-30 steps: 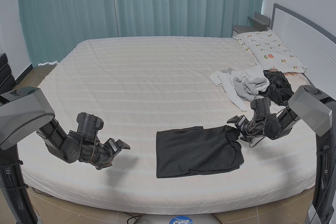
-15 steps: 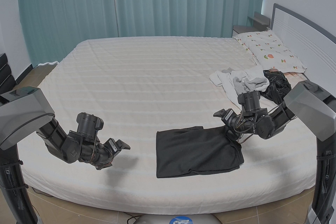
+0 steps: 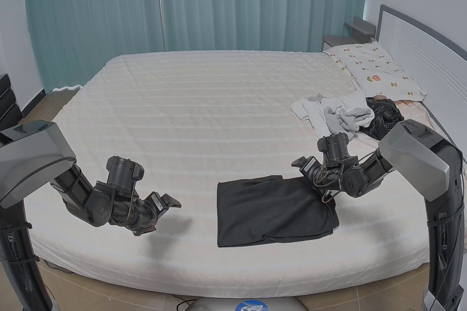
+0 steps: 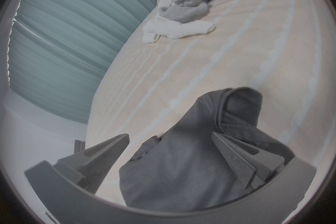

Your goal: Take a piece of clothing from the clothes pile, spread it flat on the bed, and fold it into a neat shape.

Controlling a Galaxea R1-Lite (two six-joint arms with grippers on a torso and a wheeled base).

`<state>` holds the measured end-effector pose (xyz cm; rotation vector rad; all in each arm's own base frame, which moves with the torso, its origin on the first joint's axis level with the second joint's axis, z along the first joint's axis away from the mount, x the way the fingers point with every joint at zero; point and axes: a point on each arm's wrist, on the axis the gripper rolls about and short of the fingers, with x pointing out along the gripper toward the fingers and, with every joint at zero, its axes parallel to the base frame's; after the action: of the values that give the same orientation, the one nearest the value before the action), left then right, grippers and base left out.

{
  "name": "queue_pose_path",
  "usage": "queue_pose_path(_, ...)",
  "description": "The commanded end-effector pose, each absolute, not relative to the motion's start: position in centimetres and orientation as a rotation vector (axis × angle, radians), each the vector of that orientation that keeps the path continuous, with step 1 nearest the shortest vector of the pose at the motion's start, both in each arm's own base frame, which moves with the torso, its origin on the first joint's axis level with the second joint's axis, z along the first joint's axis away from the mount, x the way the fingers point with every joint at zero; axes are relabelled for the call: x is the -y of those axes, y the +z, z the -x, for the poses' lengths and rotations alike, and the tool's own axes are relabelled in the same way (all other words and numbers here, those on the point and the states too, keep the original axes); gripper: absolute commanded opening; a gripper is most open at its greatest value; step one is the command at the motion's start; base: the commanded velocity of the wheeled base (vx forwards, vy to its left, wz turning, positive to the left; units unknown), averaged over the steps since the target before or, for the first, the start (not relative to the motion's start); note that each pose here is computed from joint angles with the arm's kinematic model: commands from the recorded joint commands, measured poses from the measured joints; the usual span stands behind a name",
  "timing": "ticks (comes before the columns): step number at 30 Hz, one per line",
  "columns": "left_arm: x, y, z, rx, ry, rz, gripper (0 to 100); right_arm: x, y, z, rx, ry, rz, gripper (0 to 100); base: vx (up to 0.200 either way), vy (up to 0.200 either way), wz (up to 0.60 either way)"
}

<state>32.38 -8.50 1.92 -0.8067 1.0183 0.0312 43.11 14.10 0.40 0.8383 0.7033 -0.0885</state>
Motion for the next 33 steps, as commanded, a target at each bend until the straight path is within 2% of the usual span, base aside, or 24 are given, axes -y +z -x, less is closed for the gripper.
queue_pose_path(1,8.5,2.0,-32.4,-1.017,0.03,0.808,100,-12.6,-0.8,-43.8,-0.694,-0.132,-0.842,100,0.0,0.0,0.0)
queue_pose_path(9,8.5,2.0,-32.4,-1.016,0.032,0.809,100,-9.1,-0.2,-44.8,-0.616,-0.176,-0.876,100,0.0,0.0,0.0)
queue_pose_path(15,8.5,2.0,-32.4,-1.015,0.031,0.809,100,-7.1,-1.1,-43.8,-0.648,-0.207,-0.861,100,0.0,0.0,0.0)
queue_pose_path(23,8.5,2.0,-32.4,-1.015,0.03,0.81,100,-6.1,-0.1,-36.5,-0.699,0.053,-0.695,100,0.0,0.0,0.0)
queue_pose_path(28,8.4,1.9,-32.2,-1.024,0.032,0.811,100,-4.8,-1.6,-34.0,-0.725,0.11,-0.616,100,0.0,0.0,0.0)
queue_pose_path(33,8.4,1.9,-32.1,-1.029,0.029,0.811,100,-4.3,-2.1,-32.4,-0.786,0.209,-0.624,100,0.0,0.0,0.0)
